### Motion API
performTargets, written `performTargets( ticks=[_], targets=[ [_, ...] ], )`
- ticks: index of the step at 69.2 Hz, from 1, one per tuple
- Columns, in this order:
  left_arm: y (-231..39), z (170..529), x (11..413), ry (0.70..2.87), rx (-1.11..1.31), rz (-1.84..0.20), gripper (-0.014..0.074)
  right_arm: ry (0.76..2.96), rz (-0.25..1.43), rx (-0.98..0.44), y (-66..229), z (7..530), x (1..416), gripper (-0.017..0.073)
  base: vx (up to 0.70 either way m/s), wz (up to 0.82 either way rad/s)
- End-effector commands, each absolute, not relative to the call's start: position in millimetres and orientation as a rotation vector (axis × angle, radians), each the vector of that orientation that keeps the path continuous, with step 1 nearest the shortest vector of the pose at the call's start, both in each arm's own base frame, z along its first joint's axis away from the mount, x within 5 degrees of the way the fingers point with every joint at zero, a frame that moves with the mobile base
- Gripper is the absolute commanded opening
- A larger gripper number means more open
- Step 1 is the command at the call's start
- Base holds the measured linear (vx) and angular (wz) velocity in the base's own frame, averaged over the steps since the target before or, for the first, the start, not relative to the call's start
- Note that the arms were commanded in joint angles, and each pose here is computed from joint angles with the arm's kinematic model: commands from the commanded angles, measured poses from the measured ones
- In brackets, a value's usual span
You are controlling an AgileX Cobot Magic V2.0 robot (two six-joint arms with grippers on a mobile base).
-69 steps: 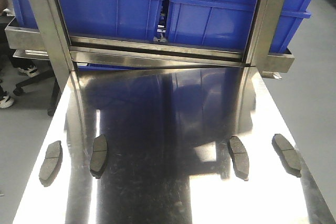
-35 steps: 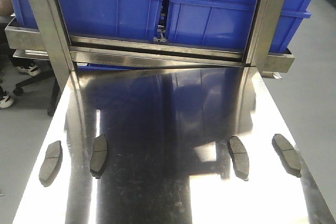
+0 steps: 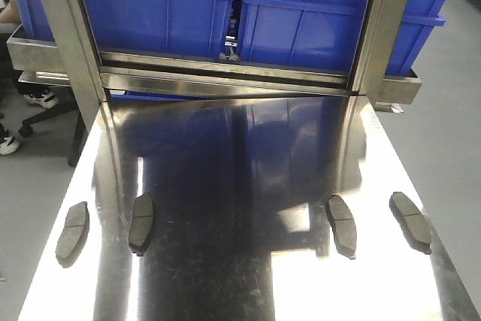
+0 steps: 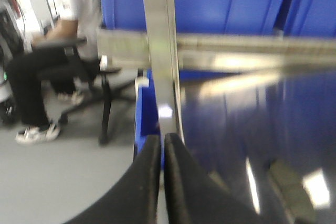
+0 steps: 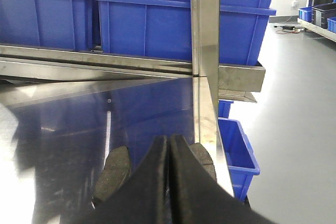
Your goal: Move and align brake pads A on conveyor
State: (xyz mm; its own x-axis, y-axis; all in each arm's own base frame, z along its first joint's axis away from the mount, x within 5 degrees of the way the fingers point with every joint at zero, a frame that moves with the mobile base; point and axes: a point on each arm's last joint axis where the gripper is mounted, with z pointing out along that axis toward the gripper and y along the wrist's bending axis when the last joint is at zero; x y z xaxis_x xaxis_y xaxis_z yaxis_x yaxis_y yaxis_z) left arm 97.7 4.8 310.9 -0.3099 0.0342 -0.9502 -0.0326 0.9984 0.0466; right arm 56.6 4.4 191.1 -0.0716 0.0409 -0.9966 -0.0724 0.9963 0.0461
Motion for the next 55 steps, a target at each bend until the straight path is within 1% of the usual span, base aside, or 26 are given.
performTargets(
  ticks=[1,4,9,13,21,28,30,36,45,55],
  targets=[
    [4,324,111,1.839,0.017,0.065,0.0001,1.569,0.084,-0.026,4,192,56,-0.001,0.0,0.0],
    [4,324,112,1.841,0.012,0.057,0.0017,1.569,0.084,-0.026,4,192,56,-0.001,0.0,0.0],
    [4,324,111,1.837,0.012,0.057,0.0083,1.569,0.084,-0.026,4,192,56,-0.001,0.0,0.0],
    [4,324,111,1.837,0.013,0.057,0.019,1.569,0.084,-0.026,4,192,56,-0.001,0.0,0.0],
    [4,324,111,1.841,0.013,0.057,0.047,1.569,0.084,-0.026,4,192,56,-0.001,0.0,0.0],
    [4,324,111,1.841,0.013,0.057,0.0651,1.569,0.084,-0.026,4,192,56,-0.001,0.0,0.0],
    [4,324,111,1.841,0.014,0.059,0.0681,1.569,0.084,-0.026,4,192,56,-0.001,0.0,0.0],
    [4,325,111,1.835,0.014,0.059,0.0733,1.569,0.084,-0.026,4,192,56,-0.001,0.0,0.0],
    [4,326,112,1.828,-0.018,0.03,0.0712,1.569,0.084,-0.026,4,192,56,-0.001,0.0,0.0],
    [1,335,127,1.975,-0.006,-0.024,0.0697,1.569,0.084,-0.026,4,192,56,-0.001,0.0,0.0]
  ],
)
